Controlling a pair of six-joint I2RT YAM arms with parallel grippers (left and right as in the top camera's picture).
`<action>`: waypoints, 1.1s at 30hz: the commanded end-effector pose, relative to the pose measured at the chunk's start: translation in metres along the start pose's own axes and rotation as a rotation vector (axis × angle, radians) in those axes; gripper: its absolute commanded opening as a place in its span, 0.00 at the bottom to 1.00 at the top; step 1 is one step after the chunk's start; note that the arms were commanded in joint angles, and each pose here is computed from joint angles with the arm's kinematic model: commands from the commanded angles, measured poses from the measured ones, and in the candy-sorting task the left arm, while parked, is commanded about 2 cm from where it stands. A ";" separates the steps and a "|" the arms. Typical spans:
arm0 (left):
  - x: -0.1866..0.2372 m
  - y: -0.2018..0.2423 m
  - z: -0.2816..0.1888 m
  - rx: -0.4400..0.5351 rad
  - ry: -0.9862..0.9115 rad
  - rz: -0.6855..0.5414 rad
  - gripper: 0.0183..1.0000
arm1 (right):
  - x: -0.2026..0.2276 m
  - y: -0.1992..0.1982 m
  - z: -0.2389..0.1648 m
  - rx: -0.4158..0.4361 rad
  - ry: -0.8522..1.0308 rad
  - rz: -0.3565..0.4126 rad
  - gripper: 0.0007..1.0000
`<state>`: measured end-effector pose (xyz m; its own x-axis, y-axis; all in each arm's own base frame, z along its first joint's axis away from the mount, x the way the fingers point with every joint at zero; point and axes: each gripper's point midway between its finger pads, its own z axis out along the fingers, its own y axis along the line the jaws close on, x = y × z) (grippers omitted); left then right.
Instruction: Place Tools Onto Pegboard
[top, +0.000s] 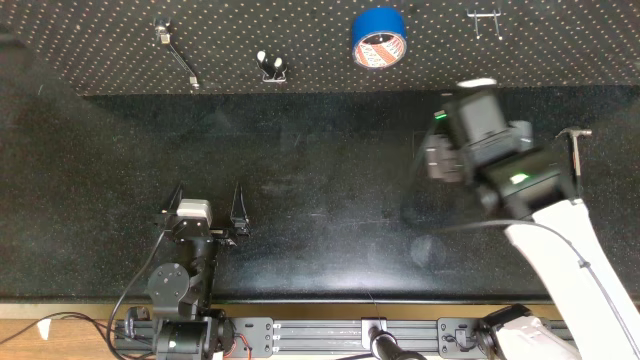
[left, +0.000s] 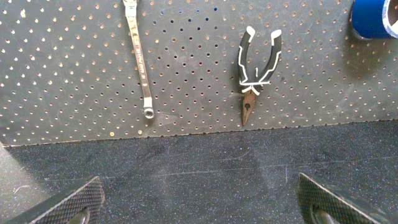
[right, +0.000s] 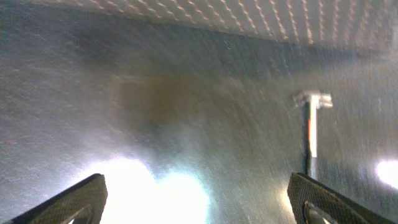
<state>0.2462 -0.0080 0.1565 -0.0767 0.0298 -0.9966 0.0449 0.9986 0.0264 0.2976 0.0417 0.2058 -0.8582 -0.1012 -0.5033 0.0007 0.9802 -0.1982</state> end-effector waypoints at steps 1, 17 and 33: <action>0.001 -0.001 0.000 0.001 0.000 0.006 1.00 | 0.029 -0.047 0.011 -0.056 0.140 0.130 0.95; 0.001 -0.001 0.000 0.001 -0.001 0.005 1.00 | 0.115 -0.144 0.083 -0.179 0.381 0.079 0.95; 0.001 -0.001 0.000 0.001 0.000 0.006 1.00 | 0.139 -0.184 0.143 -0.203 0.411 0.000 0.95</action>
<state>0.2462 -0.0080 0.1565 -0.0767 0.0298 -0.9966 0.0449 0.9986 0.0264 0.2502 -0.1774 0.0613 -0.9917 -0.0380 -0.1231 -0.0348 0.9990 -0.0279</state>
